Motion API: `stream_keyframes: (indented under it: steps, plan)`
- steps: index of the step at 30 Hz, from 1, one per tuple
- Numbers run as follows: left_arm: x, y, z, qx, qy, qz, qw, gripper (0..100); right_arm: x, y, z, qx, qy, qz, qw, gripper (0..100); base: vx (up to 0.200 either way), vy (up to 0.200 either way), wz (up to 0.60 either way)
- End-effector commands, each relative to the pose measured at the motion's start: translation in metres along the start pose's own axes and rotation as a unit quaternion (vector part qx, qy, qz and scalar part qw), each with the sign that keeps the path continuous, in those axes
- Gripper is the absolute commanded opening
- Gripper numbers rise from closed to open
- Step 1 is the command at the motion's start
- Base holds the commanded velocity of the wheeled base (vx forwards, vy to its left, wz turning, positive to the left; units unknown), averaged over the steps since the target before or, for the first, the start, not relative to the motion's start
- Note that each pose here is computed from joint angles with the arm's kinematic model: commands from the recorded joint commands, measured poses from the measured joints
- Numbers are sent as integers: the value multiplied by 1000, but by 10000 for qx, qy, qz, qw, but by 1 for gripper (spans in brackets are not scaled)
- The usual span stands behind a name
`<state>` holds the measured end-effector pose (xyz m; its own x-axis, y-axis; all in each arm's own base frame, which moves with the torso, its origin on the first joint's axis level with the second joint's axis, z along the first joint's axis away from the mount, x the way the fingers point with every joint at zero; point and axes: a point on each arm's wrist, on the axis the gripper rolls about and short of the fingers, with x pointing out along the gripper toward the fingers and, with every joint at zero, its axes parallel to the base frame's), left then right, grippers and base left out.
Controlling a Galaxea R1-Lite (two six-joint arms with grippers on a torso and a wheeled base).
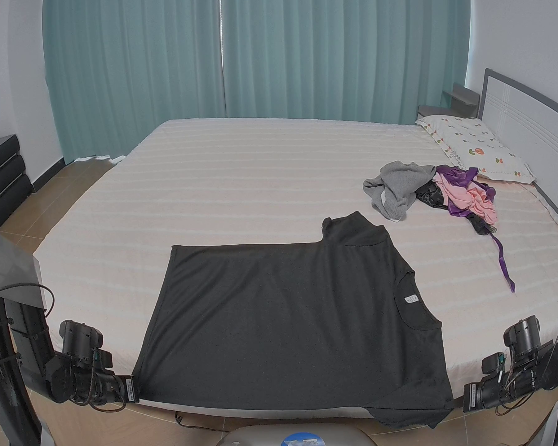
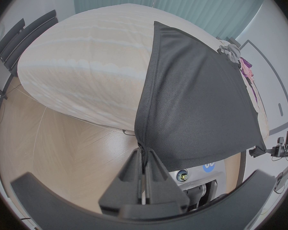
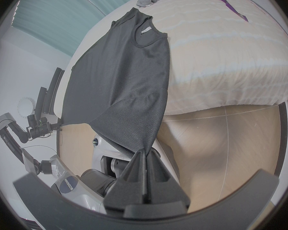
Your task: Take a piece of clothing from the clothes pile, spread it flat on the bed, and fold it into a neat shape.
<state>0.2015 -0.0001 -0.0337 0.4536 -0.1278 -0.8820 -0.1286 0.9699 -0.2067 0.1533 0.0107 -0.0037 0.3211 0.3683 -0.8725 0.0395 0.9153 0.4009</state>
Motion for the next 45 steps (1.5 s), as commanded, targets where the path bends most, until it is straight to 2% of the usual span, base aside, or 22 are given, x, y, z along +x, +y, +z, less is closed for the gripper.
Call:
stream_keyframes:
  steps: [1,7,13,14,15,17,21,24,32,39,42,45]
  plan:
    - [-7,0,-3,27,-19,-3,10000,0,-5,1,-4,-23,-36,6,10000,0,0,0,0]
    - [-8,-3,4,69,-223,-54,9997,0,-7,3,0,-88,-224,95,9997,0,0,0,0]
    - [-9,-7,24,6,-671,-137,9977,0,-7,7,22,-282,-907,247,9952,0,0,0,0]
    - [-9,-7,24,6,-671,-137,9977,0,-7,7,22,-282,-907,247,9952,0,0,0,0]
    - [-10,-10,33,-88,-889,-196,9958,0,-6,8,34,-344,-1187,274,9920,0,0,0,0]
    - [-16,-12,44,-149,-1176,-266,9926,0,-4,10,49,-352,-1465,310,9881,0,0,0,0]
    - [-19,-19,59,-293,-1502,-394,9874,0,-3,12,70,-187,-1787,346,9831,0,0,0,0]
    - [-15,-26,69,-413,-1661,-341,9847,0,-2,14,83,-102,-1970,383,9796,0,0,0,0]
    - [-1,-42,93,-624,-1995,-294,9775,0,6,14,102,-87,-2091,407,9770,0,0,0,0]
    - [5,-48,102,-609,-1951,-195,9787,0,11,16,113,-23,-2150,474,9755,0,0,0,0]
    - [6,-49,108,-675,-1967,-55,9781,0,15,15,118,-25,-2156,476,9753,0,0,0,0]
    - [8,-51,115,-819,-2030,-86,9757,0,20,14,123,-12,-2159,474,9753,0,0,0,0]
